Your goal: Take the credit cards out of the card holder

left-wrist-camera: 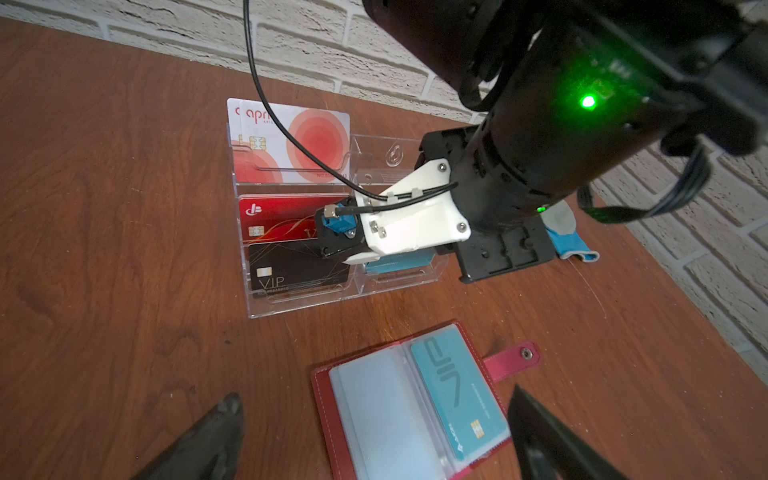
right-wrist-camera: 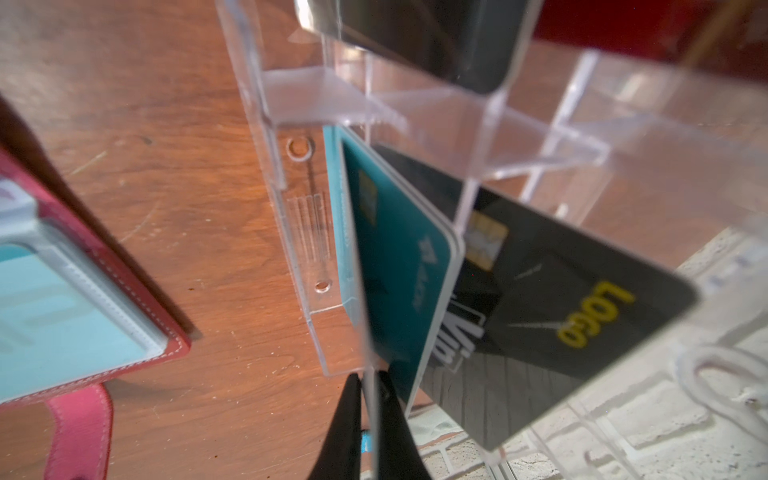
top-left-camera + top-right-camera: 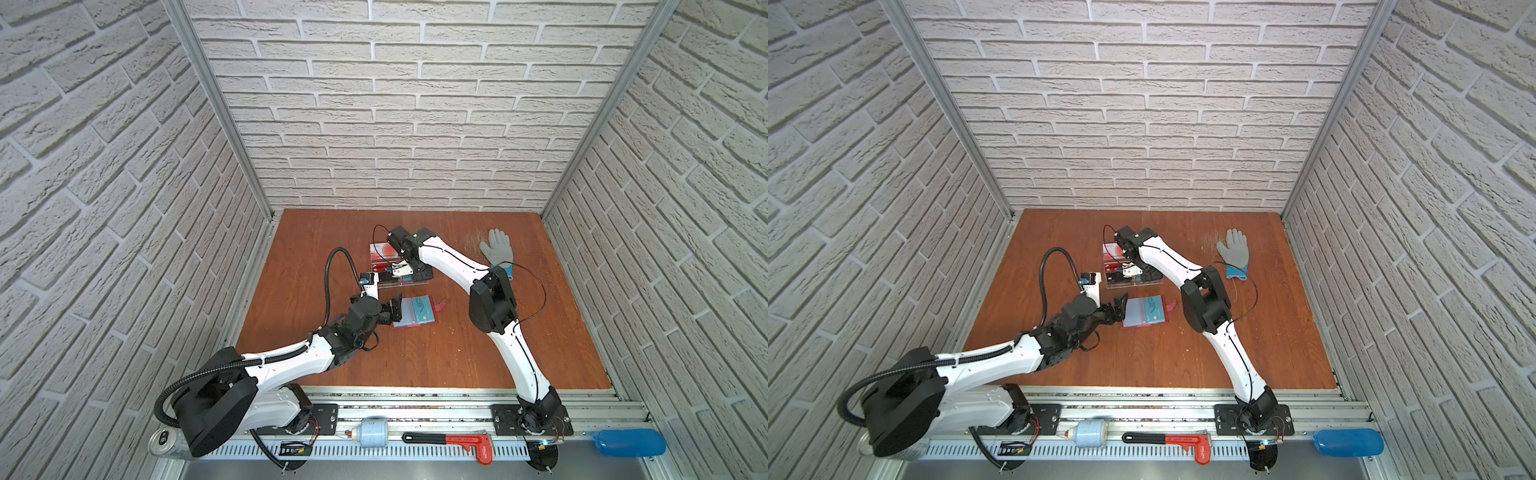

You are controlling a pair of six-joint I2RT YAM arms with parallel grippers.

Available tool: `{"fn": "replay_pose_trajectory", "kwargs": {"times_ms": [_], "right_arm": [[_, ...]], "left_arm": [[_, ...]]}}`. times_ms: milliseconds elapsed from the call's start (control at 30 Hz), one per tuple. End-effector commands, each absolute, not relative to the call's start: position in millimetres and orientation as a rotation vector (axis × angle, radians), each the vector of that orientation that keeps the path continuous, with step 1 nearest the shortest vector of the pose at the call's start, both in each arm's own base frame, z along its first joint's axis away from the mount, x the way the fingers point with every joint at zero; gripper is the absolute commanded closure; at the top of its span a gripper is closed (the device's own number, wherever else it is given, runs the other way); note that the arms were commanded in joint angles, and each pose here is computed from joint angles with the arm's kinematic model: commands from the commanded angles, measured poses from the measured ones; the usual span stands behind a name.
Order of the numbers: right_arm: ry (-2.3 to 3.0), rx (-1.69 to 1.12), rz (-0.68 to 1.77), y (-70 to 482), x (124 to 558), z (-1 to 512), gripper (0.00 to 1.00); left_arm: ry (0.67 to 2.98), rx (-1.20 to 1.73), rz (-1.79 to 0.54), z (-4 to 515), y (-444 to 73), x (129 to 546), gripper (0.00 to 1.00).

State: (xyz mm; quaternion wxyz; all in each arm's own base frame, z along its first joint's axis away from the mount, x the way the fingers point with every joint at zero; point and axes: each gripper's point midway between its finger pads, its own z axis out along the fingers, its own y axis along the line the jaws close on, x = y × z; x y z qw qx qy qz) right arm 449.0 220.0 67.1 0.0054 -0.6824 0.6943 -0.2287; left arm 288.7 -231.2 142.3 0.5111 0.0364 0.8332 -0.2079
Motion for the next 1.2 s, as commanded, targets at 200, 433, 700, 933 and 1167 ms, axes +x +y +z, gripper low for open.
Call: {"fn": "replay_pose_trajectory", "kwargs": {"times_ms": [200,433,700,933,1167], "right_arm": [[2.162,-2.164,-0.694,227,445,57,0.88],[2.162,-2.153,-0.683,229,444,60,0.87],[2.157,-2.124,-0.664,232,444,70,0.86],[2.153,-2.108,-0.662,232,441,78,0.87],[2.155,-2.06,-0.644,234,440,92,0.86]], "left_arm": [[1.975,0.052,-0.507,145,-229,294,0.02],[1.975,0.053,-0.511,145,-229,293,0.02],[1.976,0.053,-0.512,144,-230,293,0.02],[1.977,0.052,-0.517,145,-230,293,0.02],[1.976,0.048,-0.519,149,-229,292,0.02]]}}
